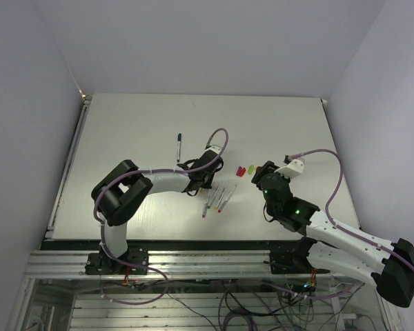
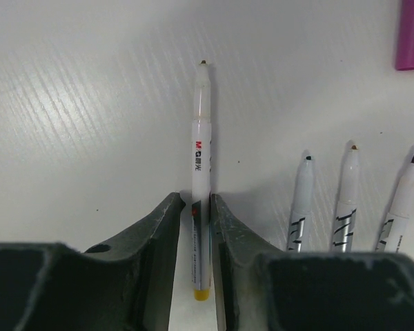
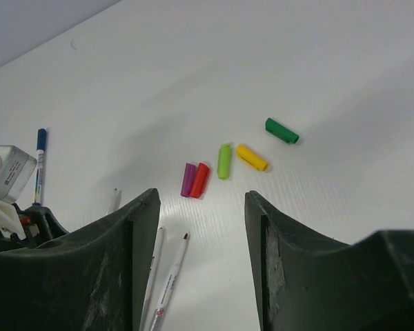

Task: Insert the pens into the pen caps

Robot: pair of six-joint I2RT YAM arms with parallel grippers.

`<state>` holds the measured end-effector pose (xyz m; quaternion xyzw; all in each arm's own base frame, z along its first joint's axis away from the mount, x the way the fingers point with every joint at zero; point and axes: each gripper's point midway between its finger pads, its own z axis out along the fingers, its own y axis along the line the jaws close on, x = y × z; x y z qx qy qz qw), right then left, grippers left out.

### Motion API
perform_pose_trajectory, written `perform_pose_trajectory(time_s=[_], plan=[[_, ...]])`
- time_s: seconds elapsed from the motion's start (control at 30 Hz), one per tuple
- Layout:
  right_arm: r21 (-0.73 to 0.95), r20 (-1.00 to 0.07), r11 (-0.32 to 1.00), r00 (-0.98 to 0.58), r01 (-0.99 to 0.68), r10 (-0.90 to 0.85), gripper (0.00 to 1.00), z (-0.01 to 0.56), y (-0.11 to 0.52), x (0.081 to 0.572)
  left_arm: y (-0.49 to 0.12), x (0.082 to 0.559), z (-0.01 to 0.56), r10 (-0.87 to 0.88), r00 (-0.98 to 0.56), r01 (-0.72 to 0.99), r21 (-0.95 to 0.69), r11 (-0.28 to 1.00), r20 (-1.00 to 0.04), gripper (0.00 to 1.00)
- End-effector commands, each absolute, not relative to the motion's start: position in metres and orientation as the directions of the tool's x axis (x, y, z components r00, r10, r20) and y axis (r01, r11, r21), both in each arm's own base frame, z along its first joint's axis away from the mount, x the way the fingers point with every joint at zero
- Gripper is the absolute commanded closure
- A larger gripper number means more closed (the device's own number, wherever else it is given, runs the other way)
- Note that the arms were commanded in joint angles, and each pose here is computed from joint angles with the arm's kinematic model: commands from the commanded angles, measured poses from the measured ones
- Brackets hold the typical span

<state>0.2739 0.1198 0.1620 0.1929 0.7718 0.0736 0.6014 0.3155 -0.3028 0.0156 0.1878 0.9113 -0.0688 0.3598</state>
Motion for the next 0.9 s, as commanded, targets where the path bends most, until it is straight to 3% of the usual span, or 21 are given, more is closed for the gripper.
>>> perform_pose_trajectory(time_s=[0.0,0.17,0.3,0.57,0.87], plan=[[0.385,-0.892,0.898,-0.165,0.215,0.422,0.48,0.173,0.119,0.276,-0.277,0.294,-0.006,0.351,-0.740,0.372,0.086,0.924,-0.574,0.67],[0.389,-0.890,0.897,-0.164,0.211,0.425,0.49,0.175,0.120,0.277,-0.273,0.288,-0.016,0.361,-0.762,0.369,0.099,0.924,-0.537,0.76],[0.390,-0.890,0.895,-0.161,0.216,0.427,0.49,0.176,0.119,0.277,-0.271,0.285,-0.024,0.368,-0.775,0.371,0.101,0.923,-0.515,0.93],[0.362,-0.901,0.899,-0.155,0.248,0.405,0.54,0.176,0.109,0.276,-0.278,0.289,-0.015,0.353,-0.755,0.378,0.074,0.923,-0.552,0.93],[0.364,-0.849,0.894,-0.302,0.260,0.434,0.57,0.152,0.070,0.308,-0.295,0.305,0.033,0.301,-0.681,0.387,0.021,0.922,-0.668,0.93]])
